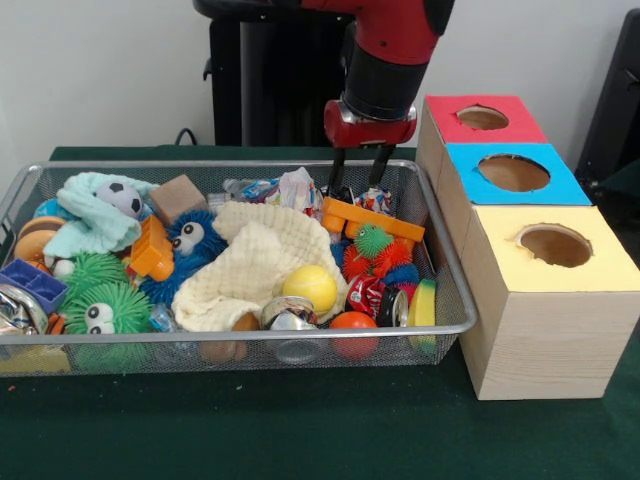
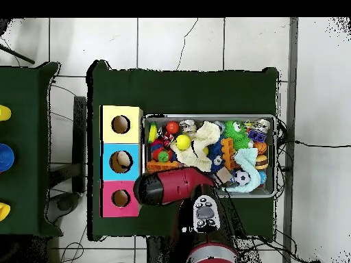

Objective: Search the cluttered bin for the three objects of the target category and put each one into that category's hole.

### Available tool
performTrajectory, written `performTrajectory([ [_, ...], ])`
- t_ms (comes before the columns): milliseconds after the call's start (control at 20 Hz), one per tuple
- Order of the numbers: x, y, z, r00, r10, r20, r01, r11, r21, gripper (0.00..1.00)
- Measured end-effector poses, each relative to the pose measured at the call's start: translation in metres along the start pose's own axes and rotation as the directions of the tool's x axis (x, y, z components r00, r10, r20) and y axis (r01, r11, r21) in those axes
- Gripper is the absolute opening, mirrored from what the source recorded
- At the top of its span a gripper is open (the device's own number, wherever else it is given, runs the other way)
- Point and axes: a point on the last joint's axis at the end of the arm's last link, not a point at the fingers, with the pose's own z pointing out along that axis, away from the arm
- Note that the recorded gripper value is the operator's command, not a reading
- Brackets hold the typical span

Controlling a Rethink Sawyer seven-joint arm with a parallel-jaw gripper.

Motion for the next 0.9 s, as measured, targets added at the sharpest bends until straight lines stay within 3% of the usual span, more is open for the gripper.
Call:
performTrajectory([
  [400, 0.011, 0.017, 0.005, 0.9992, 0.010, -0.039, -0.011, 0.9999, -0.006, 1.00],
  [900, 0.010, 0.038, 0.007, 0.9985, 0.016, -0.052, -0.017, 0.9997, -0.018, 1.00],
])
